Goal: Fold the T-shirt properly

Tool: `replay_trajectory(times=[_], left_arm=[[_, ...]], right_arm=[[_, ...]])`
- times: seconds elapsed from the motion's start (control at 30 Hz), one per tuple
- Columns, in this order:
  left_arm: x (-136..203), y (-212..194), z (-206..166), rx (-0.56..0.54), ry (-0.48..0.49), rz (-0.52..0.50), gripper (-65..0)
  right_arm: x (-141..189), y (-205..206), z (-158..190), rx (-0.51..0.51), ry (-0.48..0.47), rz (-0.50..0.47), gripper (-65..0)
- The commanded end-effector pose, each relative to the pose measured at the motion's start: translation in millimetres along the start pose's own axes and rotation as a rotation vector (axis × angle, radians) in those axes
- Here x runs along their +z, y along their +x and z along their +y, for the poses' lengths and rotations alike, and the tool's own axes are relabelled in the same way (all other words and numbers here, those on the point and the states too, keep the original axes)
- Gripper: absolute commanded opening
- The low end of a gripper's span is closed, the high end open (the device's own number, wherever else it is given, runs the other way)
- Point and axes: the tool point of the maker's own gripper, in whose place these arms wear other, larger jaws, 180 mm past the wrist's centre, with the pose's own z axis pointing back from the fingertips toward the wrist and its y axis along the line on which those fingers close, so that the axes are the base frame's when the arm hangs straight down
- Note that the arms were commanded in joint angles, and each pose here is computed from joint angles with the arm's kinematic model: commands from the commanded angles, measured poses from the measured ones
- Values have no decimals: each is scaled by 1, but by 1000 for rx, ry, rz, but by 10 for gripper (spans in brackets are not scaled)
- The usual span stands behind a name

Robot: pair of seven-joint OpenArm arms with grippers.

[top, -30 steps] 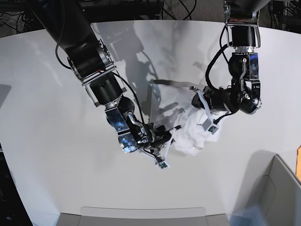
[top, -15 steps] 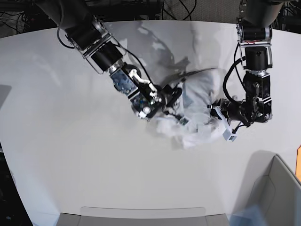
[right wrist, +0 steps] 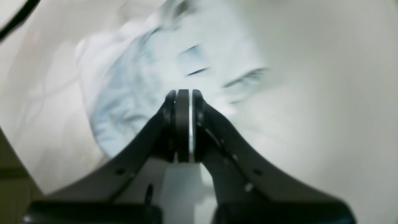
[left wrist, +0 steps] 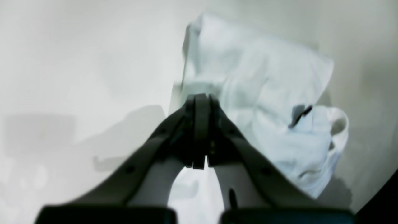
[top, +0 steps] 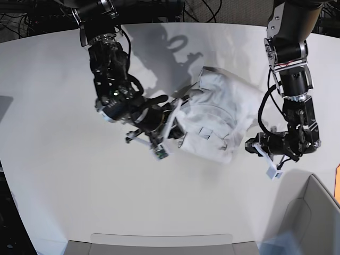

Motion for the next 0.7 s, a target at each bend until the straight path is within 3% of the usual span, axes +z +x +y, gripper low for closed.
replay_trajectory(times=[0.0,0.07,0.3,0.43,0.57,0.67], left_arm=[[12,22,-12,-25,-27,-67,-650],[13,2,-23,-41,-42,-66,-650],[38,-46,-93,-188,-98,-192,-650],[27,-54,-97,-152,-114,-203,-650],[-11,-76,-91,-106,-132,-110,-650],[-40,-83,-101,-139,-146,-41,-650]], right_arm=[[11,17,-4,-13,-11,-71,-623],[25,12,-22,-59,-64,-94,-623],[60,-48,-84,-216,-241,-32,-623],[65,-69,-87,-255,-261,4,-623],[70,-82,-84,-252,-264,31,-623],[75,-88,-82,-241,-269,45,-623]])
